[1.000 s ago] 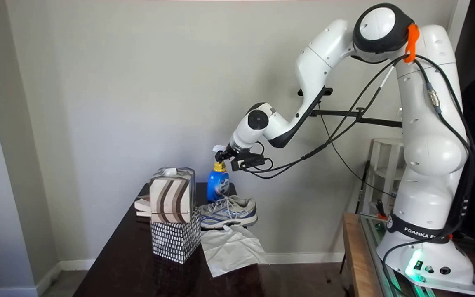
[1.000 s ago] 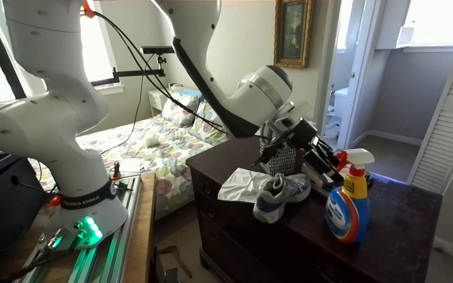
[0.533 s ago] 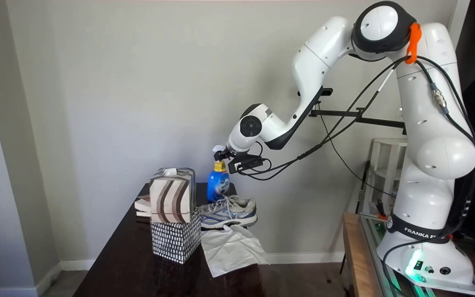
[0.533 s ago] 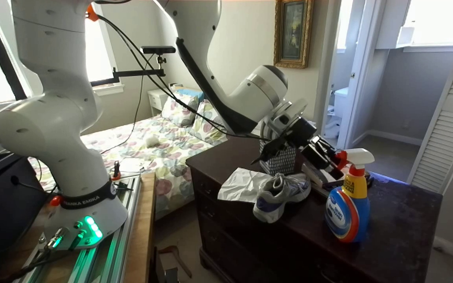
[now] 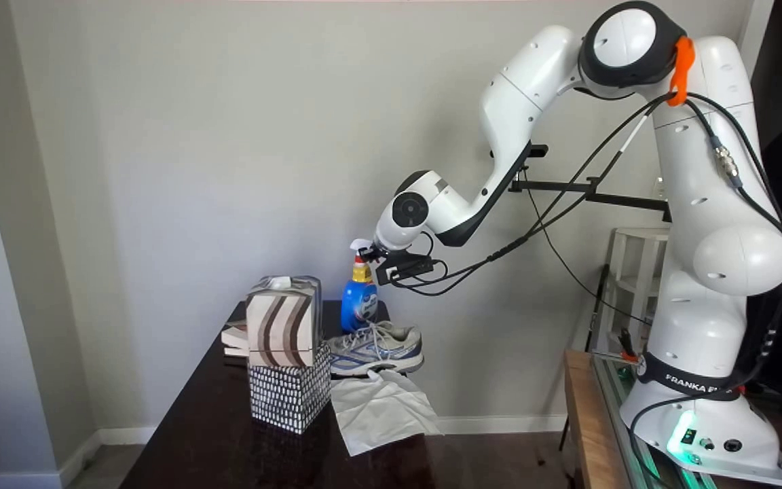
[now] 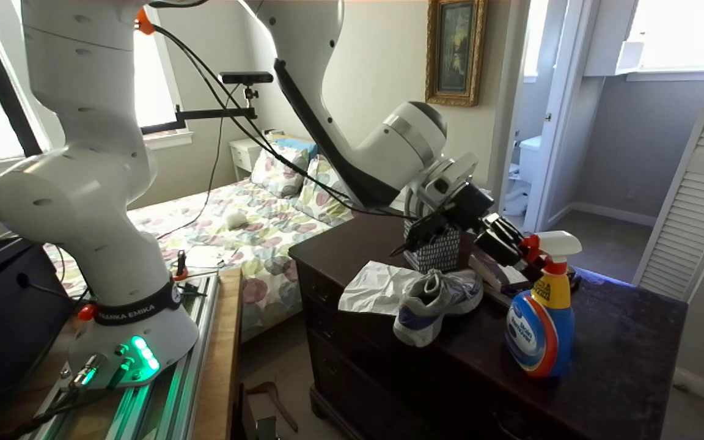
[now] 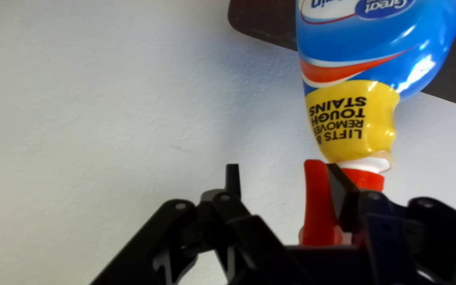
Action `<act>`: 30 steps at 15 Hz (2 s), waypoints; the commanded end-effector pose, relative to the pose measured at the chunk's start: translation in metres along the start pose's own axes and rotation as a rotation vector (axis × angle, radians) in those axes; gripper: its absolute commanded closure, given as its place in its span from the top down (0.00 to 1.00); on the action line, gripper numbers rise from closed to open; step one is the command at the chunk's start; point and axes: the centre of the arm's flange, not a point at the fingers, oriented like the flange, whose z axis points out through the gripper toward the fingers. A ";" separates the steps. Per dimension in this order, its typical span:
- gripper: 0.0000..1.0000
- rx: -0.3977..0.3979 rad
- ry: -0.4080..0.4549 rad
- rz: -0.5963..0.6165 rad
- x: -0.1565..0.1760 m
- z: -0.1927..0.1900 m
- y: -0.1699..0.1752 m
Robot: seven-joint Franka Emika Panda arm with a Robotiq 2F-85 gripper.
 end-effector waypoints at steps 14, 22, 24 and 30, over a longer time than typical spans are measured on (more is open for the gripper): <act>0.02 0.274 0.093 -0.259 -0.001 0.000 0.016; 0.02 0.402 0.104 -0.393 -0.001 0.005 0.042; 0.02 0.440 0.105 -0.431 0.001 0.008 0.051; 0.02 0.530 0.129 -0.508 0.008 0.014 0.050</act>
